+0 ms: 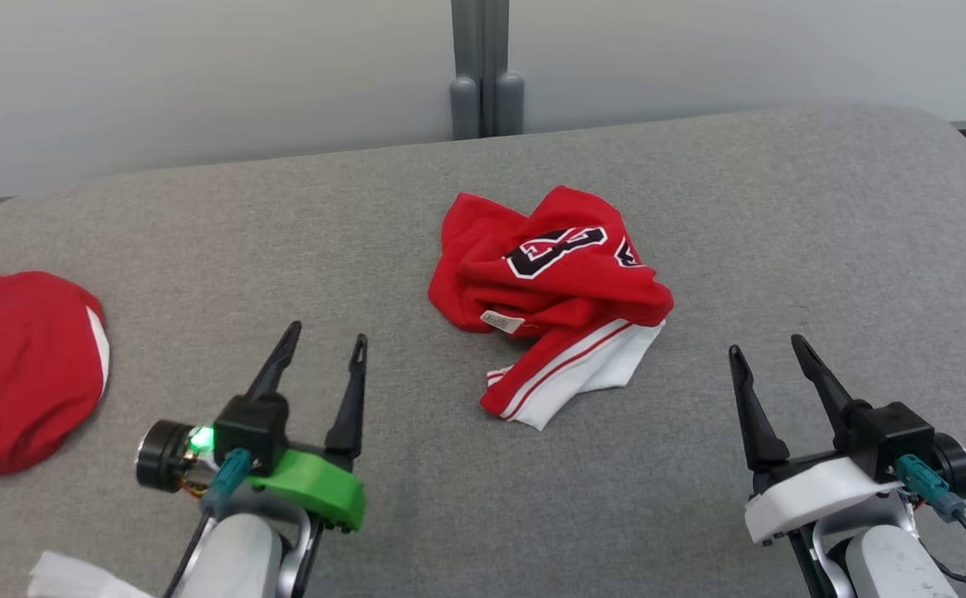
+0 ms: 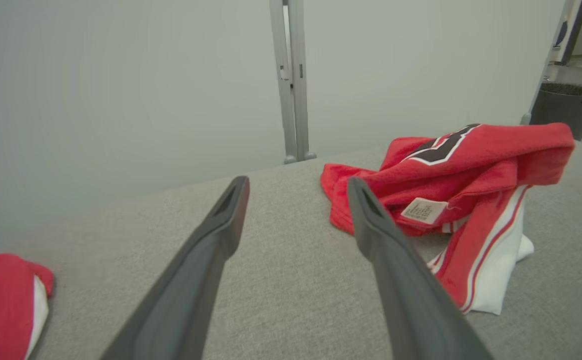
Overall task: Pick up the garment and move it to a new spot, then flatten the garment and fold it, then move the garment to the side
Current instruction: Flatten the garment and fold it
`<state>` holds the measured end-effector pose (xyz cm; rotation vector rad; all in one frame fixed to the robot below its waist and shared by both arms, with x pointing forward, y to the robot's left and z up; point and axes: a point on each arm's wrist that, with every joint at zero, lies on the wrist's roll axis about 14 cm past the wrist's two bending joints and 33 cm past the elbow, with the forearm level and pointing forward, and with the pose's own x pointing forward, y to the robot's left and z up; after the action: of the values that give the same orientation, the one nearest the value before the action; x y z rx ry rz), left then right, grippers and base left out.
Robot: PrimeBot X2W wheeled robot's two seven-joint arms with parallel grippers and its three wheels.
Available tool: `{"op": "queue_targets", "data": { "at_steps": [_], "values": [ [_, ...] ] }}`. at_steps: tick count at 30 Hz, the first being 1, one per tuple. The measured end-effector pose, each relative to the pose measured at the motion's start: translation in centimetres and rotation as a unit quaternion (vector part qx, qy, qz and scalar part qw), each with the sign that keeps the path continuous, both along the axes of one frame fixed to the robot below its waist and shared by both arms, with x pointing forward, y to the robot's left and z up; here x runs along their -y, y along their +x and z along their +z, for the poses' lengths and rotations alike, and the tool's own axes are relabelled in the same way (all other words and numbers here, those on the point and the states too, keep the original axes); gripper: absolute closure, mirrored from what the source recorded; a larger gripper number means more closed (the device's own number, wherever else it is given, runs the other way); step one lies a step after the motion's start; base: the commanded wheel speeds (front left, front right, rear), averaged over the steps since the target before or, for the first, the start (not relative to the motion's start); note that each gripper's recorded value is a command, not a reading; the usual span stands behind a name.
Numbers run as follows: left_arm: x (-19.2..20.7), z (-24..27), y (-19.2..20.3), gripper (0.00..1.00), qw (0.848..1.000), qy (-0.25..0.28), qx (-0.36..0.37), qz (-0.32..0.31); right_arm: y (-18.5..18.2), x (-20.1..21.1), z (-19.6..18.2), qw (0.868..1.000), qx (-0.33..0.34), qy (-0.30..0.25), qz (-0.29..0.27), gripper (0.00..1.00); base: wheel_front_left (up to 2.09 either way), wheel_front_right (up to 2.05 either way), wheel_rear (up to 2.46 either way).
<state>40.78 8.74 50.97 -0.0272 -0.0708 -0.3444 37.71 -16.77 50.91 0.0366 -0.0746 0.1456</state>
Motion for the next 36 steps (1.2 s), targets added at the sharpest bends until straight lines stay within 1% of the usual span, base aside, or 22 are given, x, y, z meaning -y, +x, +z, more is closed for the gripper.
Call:
{"op": "queue_targets", "data": {
  "at_steps": [5,12,16,23,24,25,26,31,36],
  "values": [
    [5.6,-1.2,1.1,0.00,0.996,0.022,-0.017,-0.085,-0.1,1.7,-0.3,1.000,-0.004,0.000,-0.023,0.00,0.00,0.00,0.00],
    [11.4,-5.2,1.1,0.00,0.980,0.060,-0.068,-0.179,-0.4,4.3,-0.9,0.998,-0.015,0.001,-0.062,0.00,0.00,0.00,0.00],
    [13.3,-8.2,0.8,0.00,0.968,0.078,-0.109,-0.214,-0.6,5.6,-1.5,0.996,-0.025,0.000,-0.081,0.00,0.00,0.00,0.00],
    [15.1,-12.4,0.3,0.00,0.949,0.091,-0.173,-0.247,-0.7,7.4,-2.1,0.993,-0.035,-0.002,-0.109,0.00,0.00,0.00,0.00],
    [15.2,-12.8,0.2,0.18,0.947,0.090,-0.181,-0.249,-0.8,7.6,-2.1,0.993,-0.036,-0.003,-0.112,0.00,0.00,0.00,0.00],
    [15.3,-13.2,0.2,0.55,0.946,0.086,-0.188,-0.249,-0.8,7.8,-2.3,0.993,-0.039,-0.004,-0.115,0.00,0.00,0.00,0.00],
    [15.5,-13.3,0.3,1.00,0.945,0.084,-0.191,-0.251,-0.9,7.9,-2.4,0.992,-0.041,-0.005,-0.118,0.00,0.00,0.00,0.00],
    [15.5,-12.9,0.9,1.00,0.949,0.060,-0.197,-0.238,-0.9,8.1,-2.4,0.992,-0.040,-0.008,-0.119,0.00,0.00,0.00,0.00],
    [13.9,-10.8,2.0,1.00,0.963,0.021,-0.179,-0.202,-0.9,7.1,-2.7,0.994,-0.043,-0.004,-0.105,0.00,0.00,0.00,0.00]
  ]
}}
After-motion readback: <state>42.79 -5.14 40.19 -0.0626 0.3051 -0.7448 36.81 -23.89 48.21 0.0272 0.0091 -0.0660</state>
